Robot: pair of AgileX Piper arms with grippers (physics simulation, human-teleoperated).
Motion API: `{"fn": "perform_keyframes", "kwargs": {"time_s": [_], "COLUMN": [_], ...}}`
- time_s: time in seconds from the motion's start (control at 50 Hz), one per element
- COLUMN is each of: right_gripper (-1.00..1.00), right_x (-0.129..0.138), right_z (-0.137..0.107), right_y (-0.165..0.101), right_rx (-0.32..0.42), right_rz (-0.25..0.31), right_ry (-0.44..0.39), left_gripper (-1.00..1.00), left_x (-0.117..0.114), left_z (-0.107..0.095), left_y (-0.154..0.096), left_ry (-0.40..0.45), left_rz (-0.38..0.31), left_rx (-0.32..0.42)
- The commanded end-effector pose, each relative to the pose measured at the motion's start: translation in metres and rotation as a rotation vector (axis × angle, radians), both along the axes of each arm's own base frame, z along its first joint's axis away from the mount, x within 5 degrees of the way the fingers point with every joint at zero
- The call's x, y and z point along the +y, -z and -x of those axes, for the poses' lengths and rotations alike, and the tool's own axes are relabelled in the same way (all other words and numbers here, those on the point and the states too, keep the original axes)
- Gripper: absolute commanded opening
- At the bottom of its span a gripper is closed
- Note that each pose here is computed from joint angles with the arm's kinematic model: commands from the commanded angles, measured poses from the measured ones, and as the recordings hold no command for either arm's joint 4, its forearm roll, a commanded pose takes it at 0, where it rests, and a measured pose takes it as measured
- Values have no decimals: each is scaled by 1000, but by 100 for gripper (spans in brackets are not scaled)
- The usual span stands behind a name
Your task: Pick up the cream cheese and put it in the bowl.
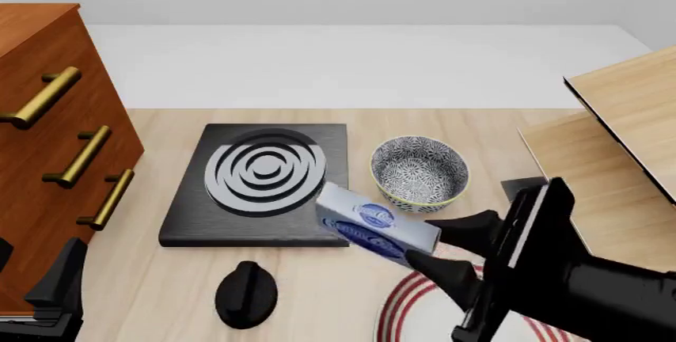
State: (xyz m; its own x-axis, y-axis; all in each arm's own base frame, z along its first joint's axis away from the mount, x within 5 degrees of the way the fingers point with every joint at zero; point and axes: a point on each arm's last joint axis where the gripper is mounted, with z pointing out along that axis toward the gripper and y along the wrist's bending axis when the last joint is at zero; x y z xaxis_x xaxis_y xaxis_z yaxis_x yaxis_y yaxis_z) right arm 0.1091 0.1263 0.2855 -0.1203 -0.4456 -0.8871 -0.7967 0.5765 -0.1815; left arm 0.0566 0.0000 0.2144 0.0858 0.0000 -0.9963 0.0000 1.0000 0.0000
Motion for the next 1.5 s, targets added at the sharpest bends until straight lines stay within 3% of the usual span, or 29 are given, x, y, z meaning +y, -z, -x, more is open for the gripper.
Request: {"fn": "perform_keyframes", "kwargs": {"time_s": [0.02,0.54,1.22,1.5], "right_gripper": [-100,-100,-100,-100], "right_x": [-14,-23,-41,-40], "right_z": [-10,-39,-76,-103], "right_y": [-15,-36,-48,-35], "right_rx": [12,60,159,208], "right_rz": [8,95,104,119], "right_ry": [103,233,430,484], "left_gripper": [100,100,100,100], "left_x": [0,0,0,0], "left_z": [0,0,0,0], "left_y": [0,0,0,0], "left_ry": [0,0,0,0], "left_rz": [0,0,0,0], "left_rx": [0,0,0,0]}}
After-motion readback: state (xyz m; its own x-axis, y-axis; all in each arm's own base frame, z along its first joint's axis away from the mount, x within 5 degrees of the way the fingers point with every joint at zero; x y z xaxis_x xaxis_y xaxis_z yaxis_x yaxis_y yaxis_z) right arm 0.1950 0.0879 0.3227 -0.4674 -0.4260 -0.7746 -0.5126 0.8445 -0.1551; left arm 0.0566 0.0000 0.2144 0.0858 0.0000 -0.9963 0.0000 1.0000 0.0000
